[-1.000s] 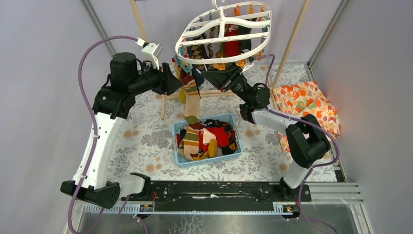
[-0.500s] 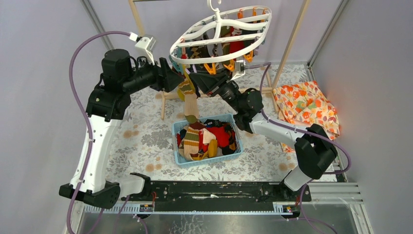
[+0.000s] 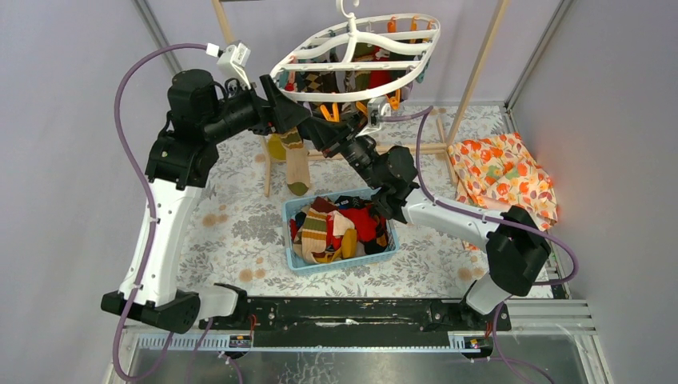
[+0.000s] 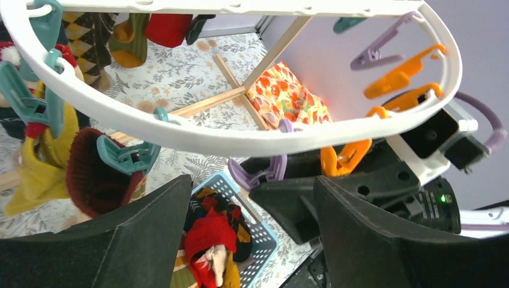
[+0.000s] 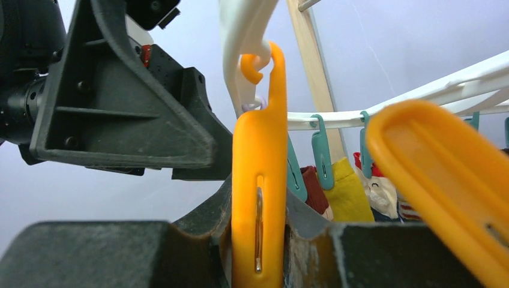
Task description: Clip the socks to the hanger
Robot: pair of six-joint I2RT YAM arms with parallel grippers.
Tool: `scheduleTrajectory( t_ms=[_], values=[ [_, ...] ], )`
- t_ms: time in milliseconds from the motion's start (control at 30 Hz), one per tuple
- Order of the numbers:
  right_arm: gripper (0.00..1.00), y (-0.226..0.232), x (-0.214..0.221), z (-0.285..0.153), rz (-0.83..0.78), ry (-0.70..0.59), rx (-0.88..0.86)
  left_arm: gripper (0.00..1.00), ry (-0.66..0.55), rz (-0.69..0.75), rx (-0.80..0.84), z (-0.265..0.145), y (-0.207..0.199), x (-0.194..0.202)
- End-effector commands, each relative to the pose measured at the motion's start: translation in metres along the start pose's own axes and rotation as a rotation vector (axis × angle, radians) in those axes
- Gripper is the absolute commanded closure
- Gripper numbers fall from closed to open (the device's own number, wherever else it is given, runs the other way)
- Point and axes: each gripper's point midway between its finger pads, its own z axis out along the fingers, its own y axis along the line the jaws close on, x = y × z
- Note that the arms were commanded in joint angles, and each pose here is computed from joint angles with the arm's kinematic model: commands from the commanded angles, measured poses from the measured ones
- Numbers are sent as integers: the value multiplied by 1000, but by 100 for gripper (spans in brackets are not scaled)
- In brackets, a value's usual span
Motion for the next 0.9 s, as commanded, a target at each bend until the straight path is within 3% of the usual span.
scheduleTrajectory(
  t_ms=[0,200,667,800,867],
  values=[
    [95,7,-17,13,-93,-49,8,18,-81,-58,16,11,-3,-23],
    [96,5,-15,14,-122,-43,23,20,-84,-84,38,21,-3,-26],
    [95,8,-5,19,-148,-29,44,48,-51,-106,14,35,13,-13],
    [88,11,-2,18,-141,-13,40,63,-61,-89,-12,36,19,-14],
    [75,9,-1,14,-143,4,50,74,-71,-82,-35,36,23,-16]
  ],
)
